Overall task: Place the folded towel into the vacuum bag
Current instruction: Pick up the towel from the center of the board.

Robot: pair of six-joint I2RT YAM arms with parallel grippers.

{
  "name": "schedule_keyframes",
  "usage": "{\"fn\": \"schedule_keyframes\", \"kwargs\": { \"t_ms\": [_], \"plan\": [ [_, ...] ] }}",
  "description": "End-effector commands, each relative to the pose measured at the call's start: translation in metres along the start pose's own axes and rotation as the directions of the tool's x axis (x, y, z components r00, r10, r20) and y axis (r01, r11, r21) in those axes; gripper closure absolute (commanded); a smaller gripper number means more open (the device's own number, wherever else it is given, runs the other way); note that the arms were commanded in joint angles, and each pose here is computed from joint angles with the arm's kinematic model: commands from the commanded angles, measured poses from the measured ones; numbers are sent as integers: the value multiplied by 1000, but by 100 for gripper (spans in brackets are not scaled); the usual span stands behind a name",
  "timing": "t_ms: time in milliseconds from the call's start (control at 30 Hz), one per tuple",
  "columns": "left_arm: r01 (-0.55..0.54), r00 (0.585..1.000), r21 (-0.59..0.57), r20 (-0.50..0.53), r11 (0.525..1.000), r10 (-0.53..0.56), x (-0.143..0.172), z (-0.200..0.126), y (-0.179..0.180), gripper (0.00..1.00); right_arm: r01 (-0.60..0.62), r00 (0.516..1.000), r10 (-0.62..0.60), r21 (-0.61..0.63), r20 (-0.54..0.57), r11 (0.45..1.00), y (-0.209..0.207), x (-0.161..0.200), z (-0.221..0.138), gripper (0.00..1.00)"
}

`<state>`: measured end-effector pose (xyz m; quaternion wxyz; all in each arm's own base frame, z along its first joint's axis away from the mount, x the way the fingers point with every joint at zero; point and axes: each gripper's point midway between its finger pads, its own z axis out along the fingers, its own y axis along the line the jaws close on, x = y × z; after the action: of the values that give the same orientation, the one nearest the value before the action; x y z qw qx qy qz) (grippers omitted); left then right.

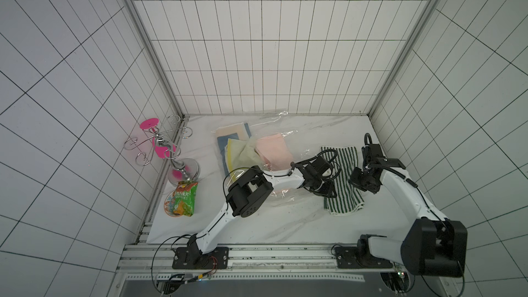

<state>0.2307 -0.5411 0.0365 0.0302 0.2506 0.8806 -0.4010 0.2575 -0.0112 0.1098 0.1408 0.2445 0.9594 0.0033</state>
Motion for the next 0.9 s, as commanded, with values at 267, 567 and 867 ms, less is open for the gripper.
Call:
{"fn": "schedule_keyframes", "kwargs": {
  "t_ms": [267, 567, 867],
  "plan": [
    [61, 998, -53, -22, 997, -62, 15, 20, 37, 67, 223, 969, -241, -229, -57, 948, 91, 57, -19, 100],
    [148, 984, 12, 100, 989, -148, -3, -36, 41, 67, 49, 981, -111, -348, -159, 936, 80, 85, 21, 100],
    [88, 984, 63, 150, 994, -96, -25, -66, 0, 67, 12, 979, -81, -342, -188, 940, 68, 85, 31, 100]
  ]
}}
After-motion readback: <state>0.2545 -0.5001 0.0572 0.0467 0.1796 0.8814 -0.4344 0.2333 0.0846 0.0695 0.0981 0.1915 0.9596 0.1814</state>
